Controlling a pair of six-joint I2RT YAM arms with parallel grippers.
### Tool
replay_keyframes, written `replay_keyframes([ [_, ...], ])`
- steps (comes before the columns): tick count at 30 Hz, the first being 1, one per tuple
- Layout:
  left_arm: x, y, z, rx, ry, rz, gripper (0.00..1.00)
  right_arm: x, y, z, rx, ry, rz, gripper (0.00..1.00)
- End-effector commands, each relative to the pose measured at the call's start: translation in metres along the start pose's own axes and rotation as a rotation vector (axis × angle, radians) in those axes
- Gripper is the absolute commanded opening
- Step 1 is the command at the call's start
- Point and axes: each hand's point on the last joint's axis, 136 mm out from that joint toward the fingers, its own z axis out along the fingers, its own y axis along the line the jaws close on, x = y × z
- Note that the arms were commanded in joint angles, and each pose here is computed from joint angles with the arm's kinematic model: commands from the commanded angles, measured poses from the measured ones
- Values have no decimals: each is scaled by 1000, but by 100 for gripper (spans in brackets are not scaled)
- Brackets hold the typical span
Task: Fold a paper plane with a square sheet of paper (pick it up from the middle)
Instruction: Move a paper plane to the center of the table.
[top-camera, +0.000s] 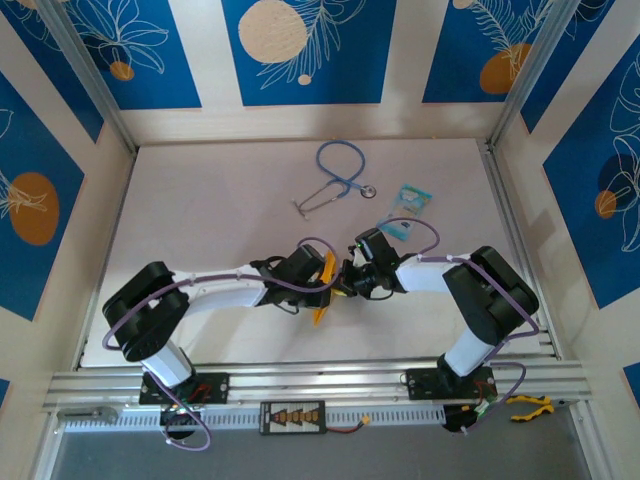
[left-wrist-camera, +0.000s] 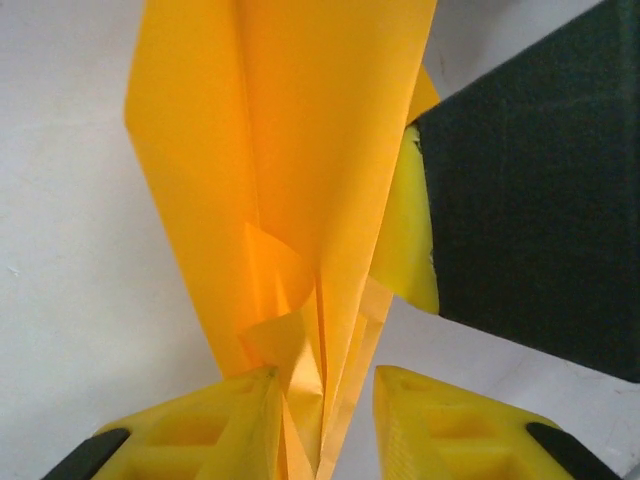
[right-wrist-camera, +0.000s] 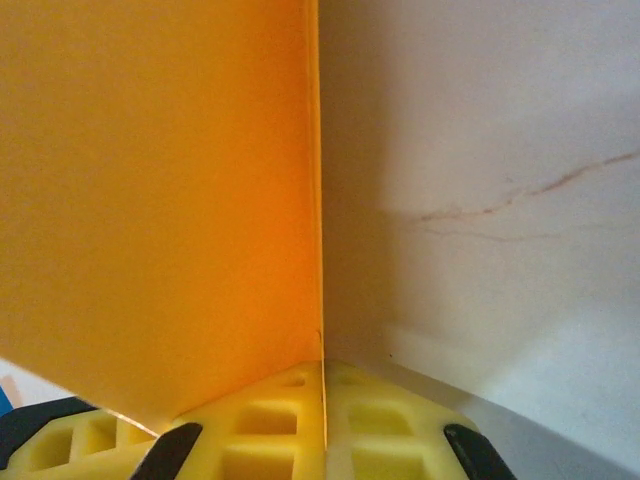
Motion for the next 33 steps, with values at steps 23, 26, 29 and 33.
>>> replay_keyframes([
  [23,-14,4,15,-100,-7,55,18,5,4,-3,-34,20,-1,3],
  [26,-14,11,14,-135,-11,46,17,5,4,-3,-34,17,-2,3],
  [29,-13,13,15,-150,-9,44,16,5,4,-3,-33,18,-4,3],
  [33,-11,9,22,-125,14,50,18,6,2,-3,-31,19,-2,3],
])
